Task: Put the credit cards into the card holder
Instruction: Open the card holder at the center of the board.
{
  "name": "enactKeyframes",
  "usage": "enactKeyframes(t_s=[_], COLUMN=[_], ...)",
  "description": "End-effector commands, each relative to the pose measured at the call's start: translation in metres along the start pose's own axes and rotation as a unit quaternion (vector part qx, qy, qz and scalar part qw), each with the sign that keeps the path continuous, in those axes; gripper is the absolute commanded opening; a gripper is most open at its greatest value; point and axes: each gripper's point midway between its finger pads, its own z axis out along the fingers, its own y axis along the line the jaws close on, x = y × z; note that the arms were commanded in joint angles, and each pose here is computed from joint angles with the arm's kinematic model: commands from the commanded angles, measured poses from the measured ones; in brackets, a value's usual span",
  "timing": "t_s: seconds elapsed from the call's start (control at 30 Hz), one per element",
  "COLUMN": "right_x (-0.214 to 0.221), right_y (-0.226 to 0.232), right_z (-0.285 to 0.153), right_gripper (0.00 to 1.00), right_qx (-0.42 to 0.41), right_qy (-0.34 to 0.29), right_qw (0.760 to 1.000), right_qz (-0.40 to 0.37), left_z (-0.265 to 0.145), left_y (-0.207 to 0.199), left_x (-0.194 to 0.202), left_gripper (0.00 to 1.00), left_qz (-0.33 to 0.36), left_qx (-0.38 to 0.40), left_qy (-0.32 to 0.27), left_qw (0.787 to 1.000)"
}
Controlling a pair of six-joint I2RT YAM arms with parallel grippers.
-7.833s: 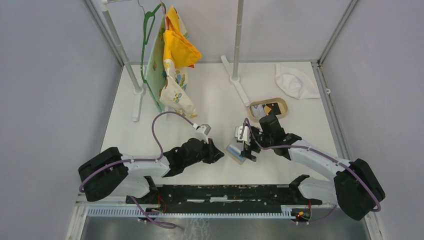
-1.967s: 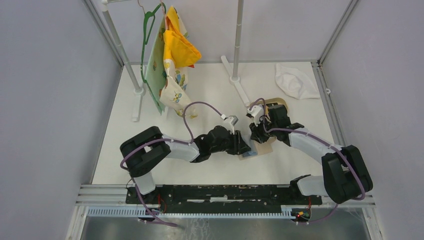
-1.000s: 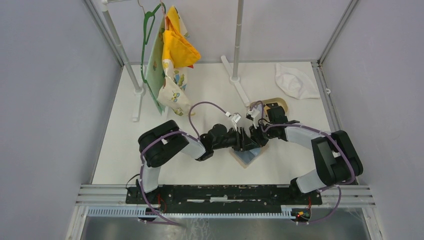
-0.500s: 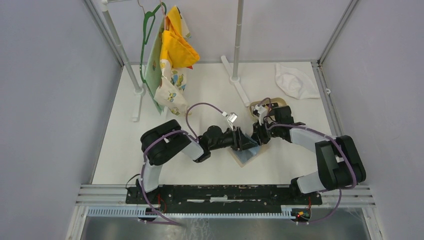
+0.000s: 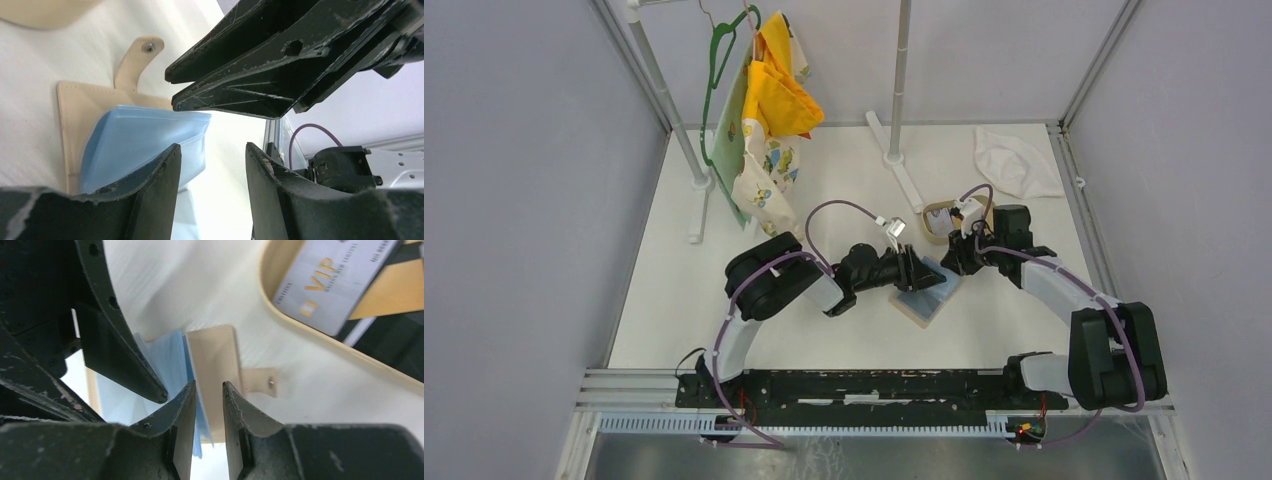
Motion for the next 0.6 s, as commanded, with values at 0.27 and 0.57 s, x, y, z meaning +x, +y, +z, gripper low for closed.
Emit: enactKeyframes(t_s=[0.27, 0.57], right_x=[0.019, -0.029], right_y=[-0.041, -0.018], right_z=[0.005, -0.018], right_gripper=[0.29, 0.32], right_qx=[0.07, 0.034], right_qy=[0.071, -0.015], right_qw=[0.994, 0.988], right_qz=[-0.034, -0.149], left_z=[0.031, 0.015], left_y=[0.008, -0.017], left_x=[-0.021, -0.05], left_gripper=[0.57, 0.57], left_qz=[-0.013, 0.039], left_qx=[-0.011, -0.013], left_qy=[-0.015, -0.042], left_qw=[1.0, 0.998])
